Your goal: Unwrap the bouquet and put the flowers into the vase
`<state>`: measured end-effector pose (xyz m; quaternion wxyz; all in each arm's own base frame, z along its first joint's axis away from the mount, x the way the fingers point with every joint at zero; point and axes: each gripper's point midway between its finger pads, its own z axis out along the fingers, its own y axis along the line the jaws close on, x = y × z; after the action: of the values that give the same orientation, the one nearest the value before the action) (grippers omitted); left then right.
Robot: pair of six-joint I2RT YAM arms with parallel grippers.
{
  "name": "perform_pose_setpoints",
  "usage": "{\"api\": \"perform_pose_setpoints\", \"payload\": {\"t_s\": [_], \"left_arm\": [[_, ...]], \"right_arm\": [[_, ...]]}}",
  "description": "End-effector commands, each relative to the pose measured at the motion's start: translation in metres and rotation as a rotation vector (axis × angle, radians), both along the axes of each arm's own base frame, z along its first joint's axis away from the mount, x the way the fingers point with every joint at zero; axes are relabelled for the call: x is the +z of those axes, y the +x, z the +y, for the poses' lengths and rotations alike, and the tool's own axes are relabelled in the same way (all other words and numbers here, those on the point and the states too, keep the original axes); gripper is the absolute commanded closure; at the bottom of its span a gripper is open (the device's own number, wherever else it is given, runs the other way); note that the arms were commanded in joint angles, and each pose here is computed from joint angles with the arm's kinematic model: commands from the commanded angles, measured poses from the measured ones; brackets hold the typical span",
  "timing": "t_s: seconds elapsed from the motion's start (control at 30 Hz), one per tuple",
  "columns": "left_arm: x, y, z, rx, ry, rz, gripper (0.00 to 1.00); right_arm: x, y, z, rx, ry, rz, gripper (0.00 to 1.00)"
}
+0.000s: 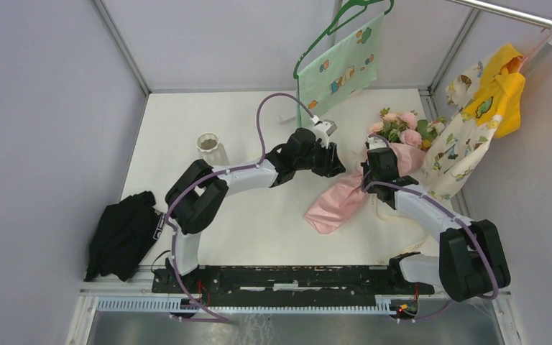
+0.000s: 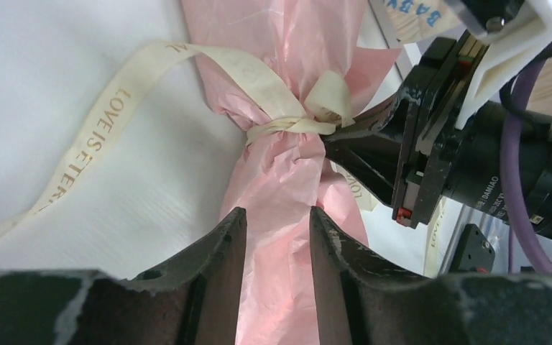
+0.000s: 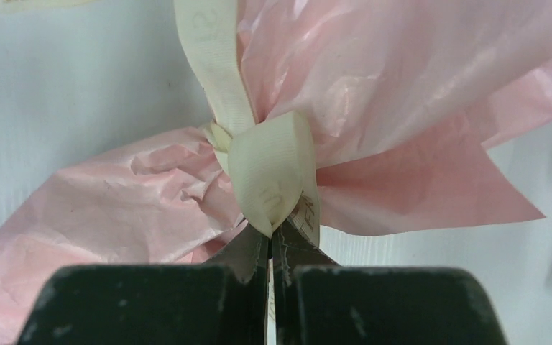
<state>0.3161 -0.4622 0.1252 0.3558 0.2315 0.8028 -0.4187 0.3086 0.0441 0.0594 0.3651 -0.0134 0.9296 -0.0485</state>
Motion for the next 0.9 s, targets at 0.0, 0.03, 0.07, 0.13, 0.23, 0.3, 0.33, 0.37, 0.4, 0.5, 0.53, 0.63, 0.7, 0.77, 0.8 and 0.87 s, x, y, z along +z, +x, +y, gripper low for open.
{"api": "perform_pose_setpoints", "payload": {"t_s": [0.0, 0.03, 0.07, 0.13, 0.23, 0.3, 0.33, 0.37, 0.4, 0.5, 0.53, 0.63, 0.7, 0.77, 0.8, 0.87], "left_arm": [[0.023, -0.002, -0.013, -0.125, -0.107, -0.079, 0.56], [0.022, -0.006, -0.018, -0.166, -0.145, -0.061, 0.57], [0.02, -0.008, -0.022, -0.19, -0.173, -0.054, 0.58], [0.019, -0.008, -0.031, -0.237, -0.214, -0.055, 0.6], [0.011, -0.003, -0.043, -0.269, -0.231, -0.06, 0.63], [0.005, 0.001, -0.049, -0.28, -0.236, -0.051, 0.64], [0.004, 0.002, -0.052, -0.283, -0.24, -0.047, 0.64], [0.003, 0.004, -0.055, -0.287, -0.246, -0.044, 0.64], [0.002, 0.005, -0.057, -0.287, -0.249, -0.041, 0.65], [-0.002, 0.012, -0.06, -0.268, -0.254, -0.037, 0.65], [-0.003, 0.014, -0.061, -0.261, -0.258, -0.034, 0.64], [-0.005, 0.019, -0.063, -0.246, -0.268, -0.024, 0.61], [-0.006, 0.024, -0.063, -0.234, -0.262, -0.034, 0.55], [-0.006, 0.029, -0.065, -0.225, -0.246, -0.047, 0.51], [-0.008, 0.031, -0.066, -0.221, -0.235, -0.053, 0.49], [-0.014, 0.034, -0.065, -0.214, -0.216, -0.065, 0.48]], "right_arm": [[0.013, 0.002, 0.005, -0.02, 0.077, -0.102, 1.0], [0.013, 0.002, 0.005, -0.019, 0.082, -0.103, 1.0], [0.012, 0.001, 0.005, -0.017, 0.083, -0.099, 1.0], [0.009, 0.0, 0.006, -0.014, 0.089, -0.086, 1.0], [0.009, -0.002, 0.011, 0.001, 0.129, -0.1, 1.0], [0.013, -0.001, 0.014, 0.01, 0.154, -0.119, 1.0], [0.014, -0.001, 0.015, 0.014, 0.159, -0.121, 1.0], [0.014, -0.001, 0.016, 0.017, 0.162, -0.119, 1.0], [0.014, -0.001, 0.017, 0.021, 0.167, -0.12, 1.0], [0.014, -0.001, 0.021, 0.036, 0.184, -0.119, 1.0], [0.014, -0.001, 0.023, 0.043, 0.19, -0.119, 1.0], [0.014, -0.002, 0.025, 0.053, 0.201, -0.122, 1.0], [0.014, -0.002, 0.026, 0.059, 0.206, -0.123, 1.0], [0.013, -0.003, 0.028, 0.063, 0.212, -0.123, 1.0], [0.014, -0.003, 0.028, 0.067, 0.216, -0.127, 1.0], [0.017, -0.003, 0.031, 0.076, 0.228, -0.139, 1.0]]}}
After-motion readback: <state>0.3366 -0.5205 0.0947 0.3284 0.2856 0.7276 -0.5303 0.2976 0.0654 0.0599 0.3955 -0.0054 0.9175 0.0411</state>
